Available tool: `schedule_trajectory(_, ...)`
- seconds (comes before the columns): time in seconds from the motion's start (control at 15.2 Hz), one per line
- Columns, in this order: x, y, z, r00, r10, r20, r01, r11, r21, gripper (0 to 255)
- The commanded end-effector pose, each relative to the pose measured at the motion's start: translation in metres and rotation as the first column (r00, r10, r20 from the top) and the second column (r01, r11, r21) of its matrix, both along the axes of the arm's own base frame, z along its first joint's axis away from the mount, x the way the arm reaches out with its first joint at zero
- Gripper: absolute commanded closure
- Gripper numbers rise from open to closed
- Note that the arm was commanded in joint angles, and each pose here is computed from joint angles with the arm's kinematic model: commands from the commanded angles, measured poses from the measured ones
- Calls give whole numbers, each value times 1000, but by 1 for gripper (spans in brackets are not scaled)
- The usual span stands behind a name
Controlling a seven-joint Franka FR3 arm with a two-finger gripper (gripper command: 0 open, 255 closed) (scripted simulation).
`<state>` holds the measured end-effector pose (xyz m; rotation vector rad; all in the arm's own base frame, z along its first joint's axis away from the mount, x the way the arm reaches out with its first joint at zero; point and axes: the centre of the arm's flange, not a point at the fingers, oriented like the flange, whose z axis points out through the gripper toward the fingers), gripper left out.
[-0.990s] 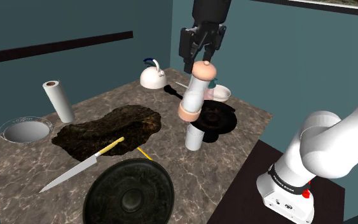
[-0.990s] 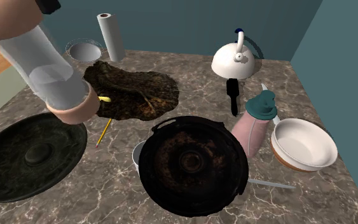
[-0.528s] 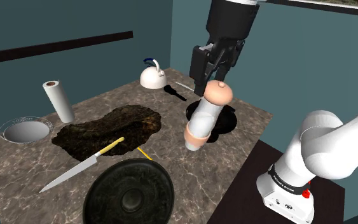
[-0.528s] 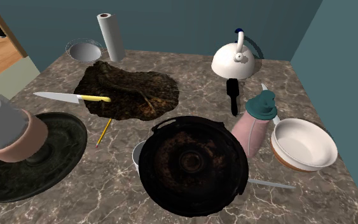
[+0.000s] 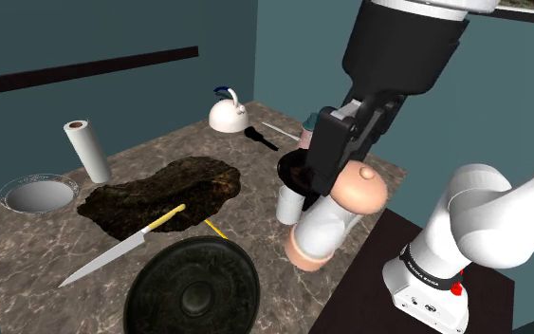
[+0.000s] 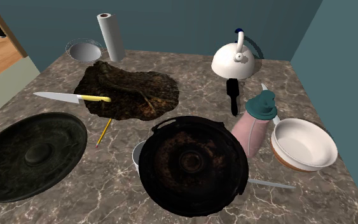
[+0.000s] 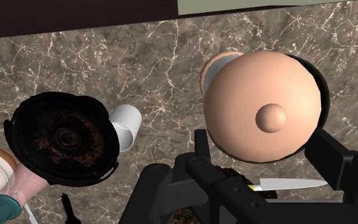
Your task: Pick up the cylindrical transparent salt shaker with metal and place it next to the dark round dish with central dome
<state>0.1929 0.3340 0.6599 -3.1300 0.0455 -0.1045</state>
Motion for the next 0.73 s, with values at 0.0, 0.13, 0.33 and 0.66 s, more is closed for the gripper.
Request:
schedule_trajectory(0.0, -17, 9, -6, 1000, -2, 0, 2, 1000, 0, 255)
schedule_trajectory(0.13, -17, 9, -16, 1000, -2, 0, 2, 1000, 0, 255)
schedule_trajectory(0.33, -17, 9, -32, 1000, -2, 0, 2, 1000, 0, 255)
schedule_trajectory(0.66, -17, 9, -59, 1000, -2, 0, 2, 1000, 0, 255)
